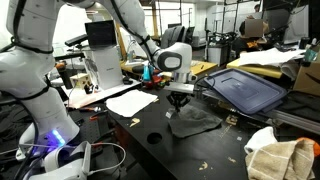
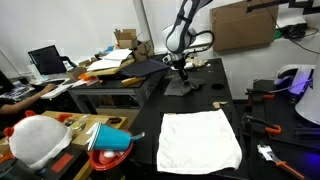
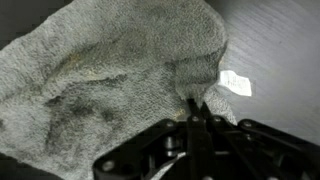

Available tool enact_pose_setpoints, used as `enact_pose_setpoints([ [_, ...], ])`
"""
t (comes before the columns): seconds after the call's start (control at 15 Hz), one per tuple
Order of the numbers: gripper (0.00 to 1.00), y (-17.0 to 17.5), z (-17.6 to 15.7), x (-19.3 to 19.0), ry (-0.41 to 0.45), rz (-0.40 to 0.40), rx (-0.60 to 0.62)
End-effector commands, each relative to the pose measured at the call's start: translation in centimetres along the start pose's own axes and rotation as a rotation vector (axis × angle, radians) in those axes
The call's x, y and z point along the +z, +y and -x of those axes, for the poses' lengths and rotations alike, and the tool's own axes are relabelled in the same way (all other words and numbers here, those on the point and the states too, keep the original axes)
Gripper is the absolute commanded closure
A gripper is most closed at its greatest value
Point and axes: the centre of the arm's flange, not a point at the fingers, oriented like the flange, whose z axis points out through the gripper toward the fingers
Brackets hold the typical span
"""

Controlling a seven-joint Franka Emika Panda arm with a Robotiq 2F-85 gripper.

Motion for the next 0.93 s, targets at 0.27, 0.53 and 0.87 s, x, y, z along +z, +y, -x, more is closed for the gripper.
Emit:
enact_pose_setpoints([
  [0.27, 0.99, -5.8, 2.0, -1.6, -0.010, -0.009, -0.166],
  [0.53, 0.99, -7.9, 2.3, -0.9, -0.055, -0.078, -0.349],
  [0.87, 0.65, -9.6, 2.6, 0.2, -0.120, -0.174, -0.595],
])
